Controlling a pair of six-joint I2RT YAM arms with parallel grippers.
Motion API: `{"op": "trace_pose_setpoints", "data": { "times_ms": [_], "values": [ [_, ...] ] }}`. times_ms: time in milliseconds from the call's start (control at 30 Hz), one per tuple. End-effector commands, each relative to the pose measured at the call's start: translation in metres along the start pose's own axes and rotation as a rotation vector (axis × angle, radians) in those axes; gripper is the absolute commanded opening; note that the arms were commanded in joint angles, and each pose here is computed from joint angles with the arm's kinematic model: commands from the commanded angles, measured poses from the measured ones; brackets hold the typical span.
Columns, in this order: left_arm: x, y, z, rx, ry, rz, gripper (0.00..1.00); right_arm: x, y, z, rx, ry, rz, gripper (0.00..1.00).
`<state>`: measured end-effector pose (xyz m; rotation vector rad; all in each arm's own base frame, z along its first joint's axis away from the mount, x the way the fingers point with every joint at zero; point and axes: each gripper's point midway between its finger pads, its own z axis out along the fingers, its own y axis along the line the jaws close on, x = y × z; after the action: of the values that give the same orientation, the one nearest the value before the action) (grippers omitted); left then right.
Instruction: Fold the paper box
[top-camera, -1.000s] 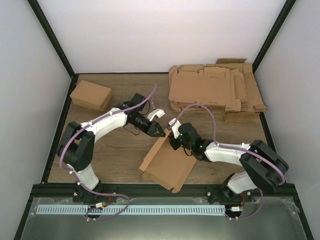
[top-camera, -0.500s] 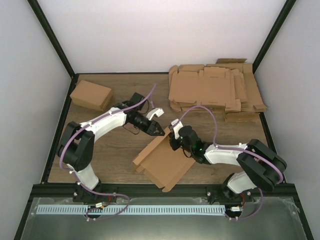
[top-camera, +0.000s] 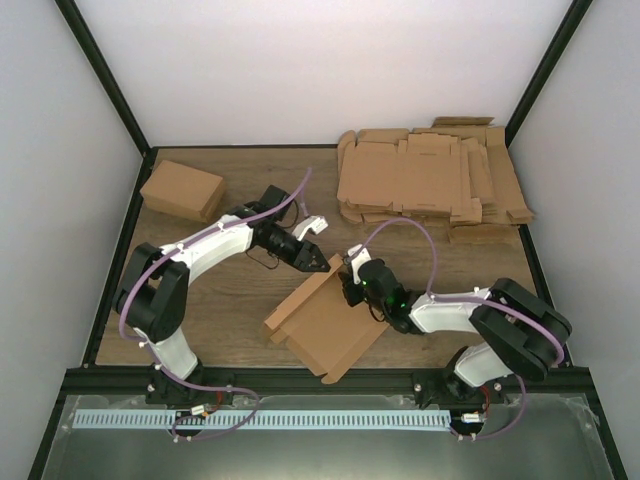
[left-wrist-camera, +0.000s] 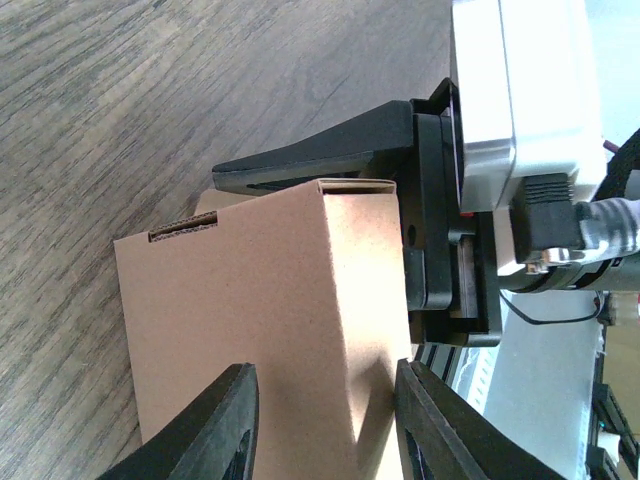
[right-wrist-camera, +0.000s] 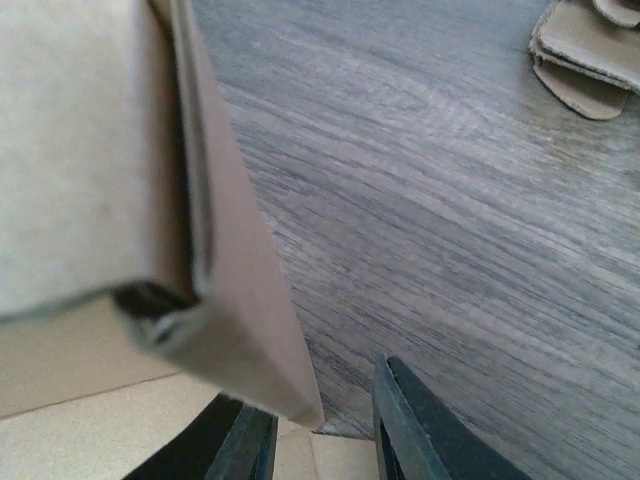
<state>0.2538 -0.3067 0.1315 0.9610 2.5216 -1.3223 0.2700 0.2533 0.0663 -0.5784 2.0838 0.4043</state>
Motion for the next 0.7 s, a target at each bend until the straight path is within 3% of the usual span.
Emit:
{"op": "trace_pose_setpoints", "data": {
  "times_ms": [0, 167, 400, 533, 667],
  "values": [
    [0.004, 0.004, 0.0, -0.017, 0.001, -0.001, 0.4, 0.0, 0.0, 0.003, 0.015, -0.022, 0.025, 0.29],
    [0.007, 0.006, 0.002, -0.016, 0.005, -0.007, 0.4, -0.013, 0.003, 0.002, -0.01, -0.11, 0.002, 0.29],
    [0.008, 0.007, 0.002, -0.013, 0.008, -0.013, 0.4, -0.026, 0.01, 0.012, -0.028, -0.156, -0.026, 0.15],
    [0.011, 0.008, 0.004, -0.011, 0.014, -0.021, 0.39, -0.025, 0.008, 0.014, -0.02, -0.166, -0.015, 0.02],
    [0.013, 0.007, 0.005, -0.001, 0.018, -0.024, 0.39, -0.029, 0.004, 0.01, 0.0, -0.193, 0.01, 0.01]
  ]
}}
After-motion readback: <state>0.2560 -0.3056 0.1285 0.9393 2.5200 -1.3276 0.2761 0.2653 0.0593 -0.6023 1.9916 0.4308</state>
